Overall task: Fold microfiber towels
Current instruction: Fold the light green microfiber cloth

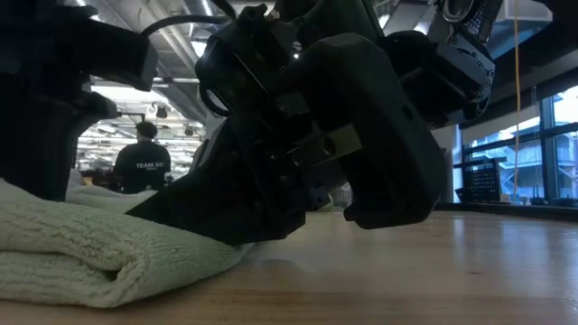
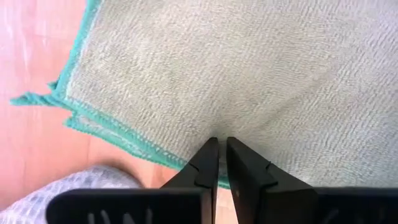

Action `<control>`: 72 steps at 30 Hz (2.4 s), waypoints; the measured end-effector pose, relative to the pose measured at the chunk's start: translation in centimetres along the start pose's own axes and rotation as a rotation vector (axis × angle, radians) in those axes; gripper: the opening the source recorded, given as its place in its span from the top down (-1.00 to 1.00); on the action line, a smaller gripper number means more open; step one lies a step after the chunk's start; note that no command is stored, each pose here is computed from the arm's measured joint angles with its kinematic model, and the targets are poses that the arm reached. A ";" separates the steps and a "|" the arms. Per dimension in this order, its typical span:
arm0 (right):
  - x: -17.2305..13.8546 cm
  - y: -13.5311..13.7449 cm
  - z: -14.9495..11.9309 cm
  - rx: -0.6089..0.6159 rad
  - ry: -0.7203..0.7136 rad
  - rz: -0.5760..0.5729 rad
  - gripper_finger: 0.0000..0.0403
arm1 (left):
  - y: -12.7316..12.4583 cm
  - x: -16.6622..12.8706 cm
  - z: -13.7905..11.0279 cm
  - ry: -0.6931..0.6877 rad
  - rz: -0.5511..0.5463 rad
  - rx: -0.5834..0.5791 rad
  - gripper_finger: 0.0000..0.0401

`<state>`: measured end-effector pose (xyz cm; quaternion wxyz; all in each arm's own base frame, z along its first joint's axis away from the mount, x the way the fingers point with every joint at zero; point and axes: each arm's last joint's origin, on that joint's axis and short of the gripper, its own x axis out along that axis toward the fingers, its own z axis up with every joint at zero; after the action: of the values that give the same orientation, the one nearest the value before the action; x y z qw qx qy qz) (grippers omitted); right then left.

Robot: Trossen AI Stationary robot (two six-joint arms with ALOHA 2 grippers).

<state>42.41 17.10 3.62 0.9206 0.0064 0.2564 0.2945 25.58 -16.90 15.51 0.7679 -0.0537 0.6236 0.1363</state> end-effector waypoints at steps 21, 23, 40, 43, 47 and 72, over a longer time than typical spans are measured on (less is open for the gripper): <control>-0.1 0.5 -0.3 -0.057 0.034 0.182 0.95 | -4.5 -8.0 1.5 -0.451 -0.173 -0.006 0.86; -0.1 0.6 -0.4 -0.074 0.041 0.218 0.95 | -5.1 -7.0 1.8 -0.456 -0.172 0.012 0.86; -2.4 -2.5 0.3 -0.064 0.163 0.205 0.95 | -7.3 1.5 1.6 -0.183 -0.120 0.017 0.86; -3.3 -2.8 0.7 -0.038 0.213 0.226 0.95 | -7.0 0.6 1.2 -0.184 -0.105 -0.006 0.86; -4.0 -2.6 1.4 -0.044 0.224 0.213 0.95 | -6.5 -2.2 1.0 -0.248 -0.088 -0.018 0.86; -3.0 3.1 4.0 -0.239 0.110 0.093 0.18 | -7.7 -5.9 1.1 -0.464 -0.102 0.030 0.86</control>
<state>40.55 18.58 9.04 0.8847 -0.1077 0.2689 0.3653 27.68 -24.80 20.80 0.8971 -0.0409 0.4291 0.0968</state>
